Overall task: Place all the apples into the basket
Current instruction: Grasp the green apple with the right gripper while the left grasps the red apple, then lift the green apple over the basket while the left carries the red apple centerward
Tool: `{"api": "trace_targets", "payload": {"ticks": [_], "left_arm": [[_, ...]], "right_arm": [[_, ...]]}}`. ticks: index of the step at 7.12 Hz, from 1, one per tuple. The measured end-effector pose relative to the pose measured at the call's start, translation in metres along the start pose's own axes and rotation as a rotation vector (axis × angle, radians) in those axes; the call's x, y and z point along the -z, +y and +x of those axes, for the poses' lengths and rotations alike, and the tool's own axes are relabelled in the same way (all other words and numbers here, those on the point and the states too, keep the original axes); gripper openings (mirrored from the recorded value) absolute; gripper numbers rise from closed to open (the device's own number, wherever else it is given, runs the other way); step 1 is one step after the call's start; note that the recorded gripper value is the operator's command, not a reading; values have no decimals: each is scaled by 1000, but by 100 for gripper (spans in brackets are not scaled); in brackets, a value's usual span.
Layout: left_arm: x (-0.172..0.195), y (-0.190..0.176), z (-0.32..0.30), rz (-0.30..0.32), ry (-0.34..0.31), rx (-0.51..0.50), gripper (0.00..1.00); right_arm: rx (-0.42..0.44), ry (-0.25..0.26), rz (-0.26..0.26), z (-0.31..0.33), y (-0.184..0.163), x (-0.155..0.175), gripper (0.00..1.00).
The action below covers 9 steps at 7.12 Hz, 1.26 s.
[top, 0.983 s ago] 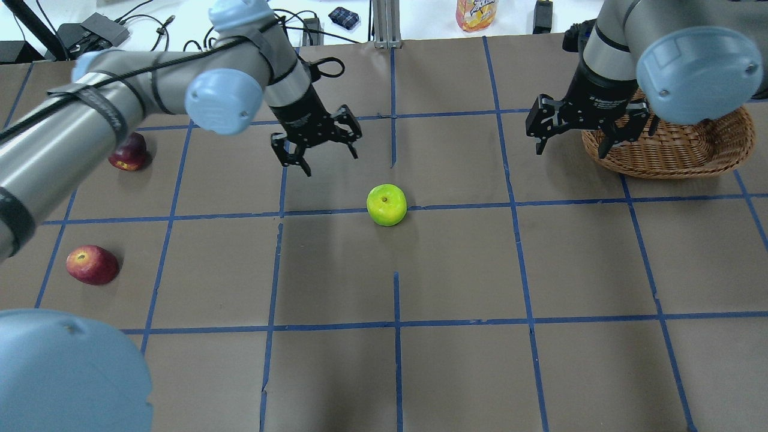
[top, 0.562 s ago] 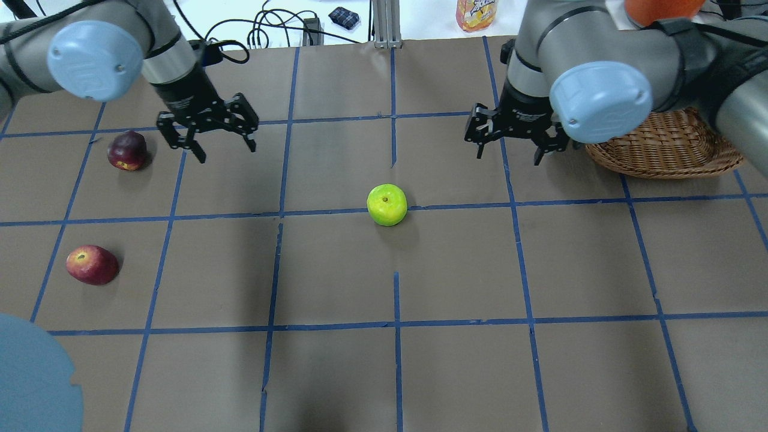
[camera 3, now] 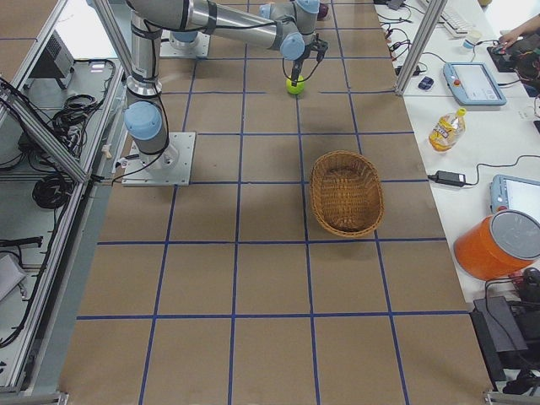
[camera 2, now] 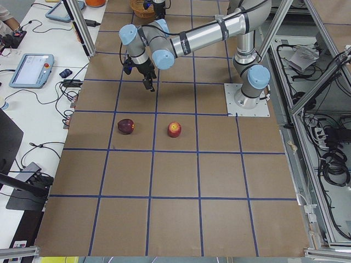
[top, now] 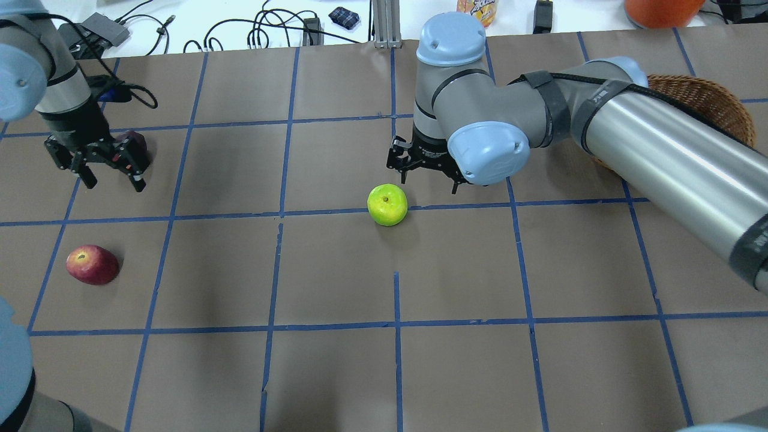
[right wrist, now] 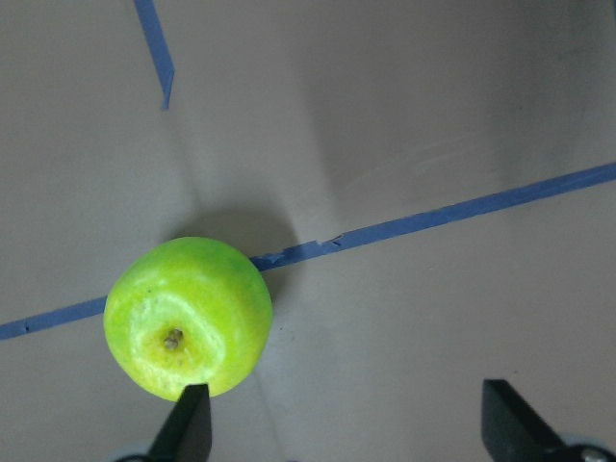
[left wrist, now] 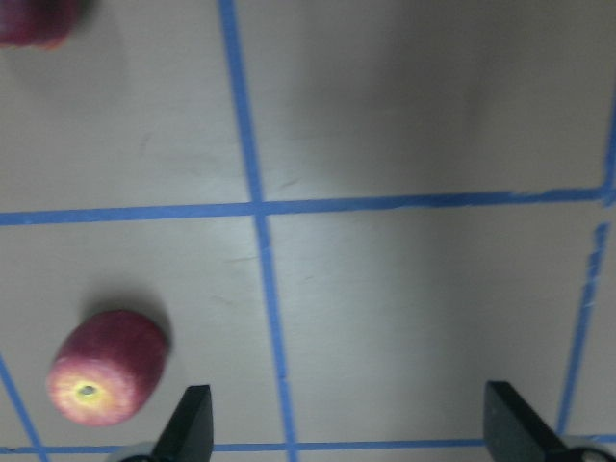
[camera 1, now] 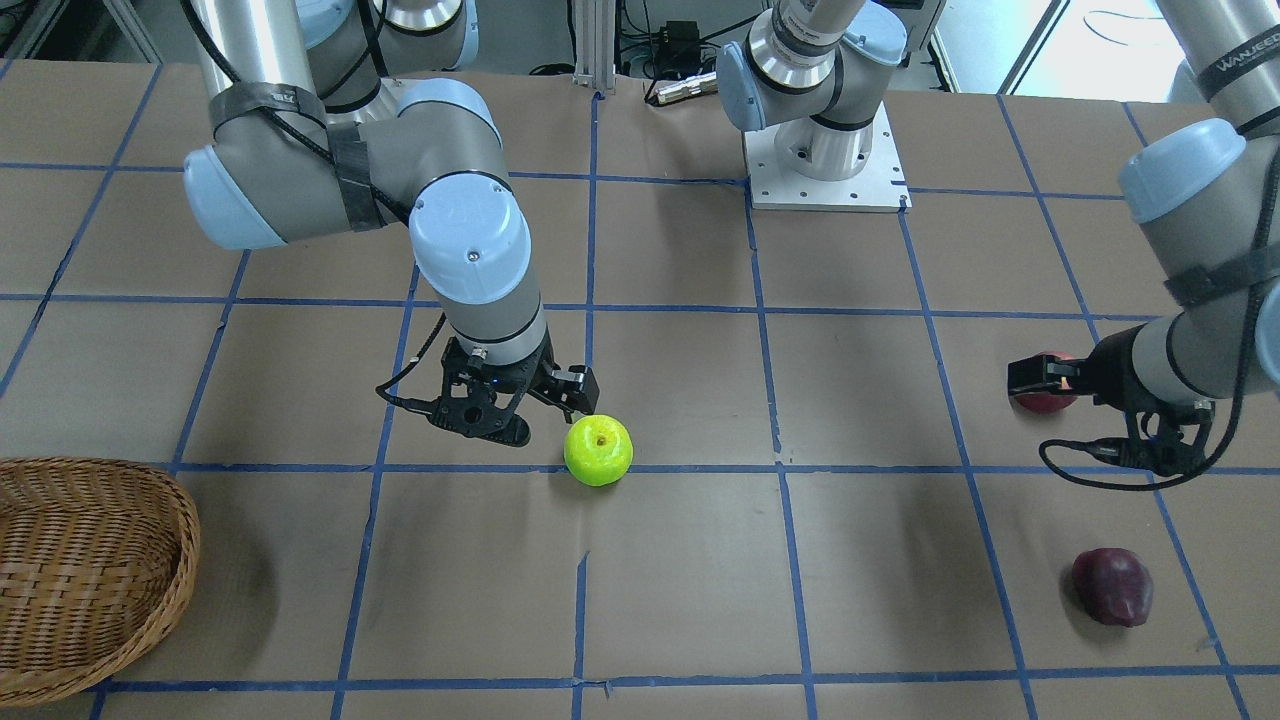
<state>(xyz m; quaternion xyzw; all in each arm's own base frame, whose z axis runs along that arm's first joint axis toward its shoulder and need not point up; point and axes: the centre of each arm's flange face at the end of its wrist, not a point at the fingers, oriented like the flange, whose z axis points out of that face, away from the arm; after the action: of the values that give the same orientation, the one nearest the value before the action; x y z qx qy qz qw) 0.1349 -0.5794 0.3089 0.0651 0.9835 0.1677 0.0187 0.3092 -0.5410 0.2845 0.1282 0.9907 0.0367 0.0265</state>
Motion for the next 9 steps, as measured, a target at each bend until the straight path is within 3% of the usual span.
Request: {"api": "trace_targets", "payload": {"ticks": [2,5,9], "left_arm": [[-48,20,-51,-27,-32,-21,100],[-124,33,-48,-37,-49,-34,100],[-150,35,-51,-85,-65,-59,100]], "right_arm": [[14,-41,-17,-18,1,-22,100],[40,-55,-10,-39,-6,-49,100],[58,-61,-30,-59,-13,-73,100]]}}
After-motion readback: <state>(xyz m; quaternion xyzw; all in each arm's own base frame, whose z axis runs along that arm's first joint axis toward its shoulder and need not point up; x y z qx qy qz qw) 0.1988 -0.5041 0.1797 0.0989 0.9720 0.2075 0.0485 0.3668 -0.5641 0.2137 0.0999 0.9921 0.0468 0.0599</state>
